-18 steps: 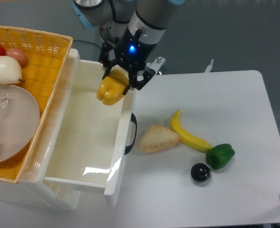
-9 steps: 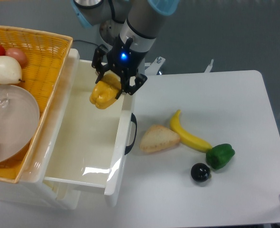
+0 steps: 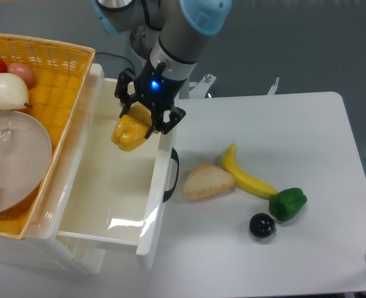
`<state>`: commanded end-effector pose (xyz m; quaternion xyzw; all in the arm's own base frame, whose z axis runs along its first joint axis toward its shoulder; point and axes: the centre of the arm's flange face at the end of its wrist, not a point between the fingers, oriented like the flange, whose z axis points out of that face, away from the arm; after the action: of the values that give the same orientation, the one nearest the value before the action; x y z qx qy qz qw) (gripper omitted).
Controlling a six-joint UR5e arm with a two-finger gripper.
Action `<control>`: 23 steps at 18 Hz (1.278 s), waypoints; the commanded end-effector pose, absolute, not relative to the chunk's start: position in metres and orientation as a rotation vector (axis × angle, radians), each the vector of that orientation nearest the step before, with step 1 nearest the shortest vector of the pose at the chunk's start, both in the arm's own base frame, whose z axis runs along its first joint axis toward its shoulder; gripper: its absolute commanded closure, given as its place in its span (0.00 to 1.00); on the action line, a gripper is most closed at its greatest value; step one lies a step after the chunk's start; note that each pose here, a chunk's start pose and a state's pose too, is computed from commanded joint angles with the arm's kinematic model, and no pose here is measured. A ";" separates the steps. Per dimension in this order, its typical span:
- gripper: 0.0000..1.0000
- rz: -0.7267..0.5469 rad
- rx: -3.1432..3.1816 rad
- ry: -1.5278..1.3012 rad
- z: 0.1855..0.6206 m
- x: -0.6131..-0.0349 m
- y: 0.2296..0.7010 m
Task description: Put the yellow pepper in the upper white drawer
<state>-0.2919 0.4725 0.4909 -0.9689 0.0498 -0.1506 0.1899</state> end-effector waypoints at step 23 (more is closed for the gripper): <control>0.00 -0.040 -2.896 0.485 0.459 -0.368 0.449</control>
<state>-0.3681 0.4492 0.4588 -0.9810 0.1642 -0.0137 0.1026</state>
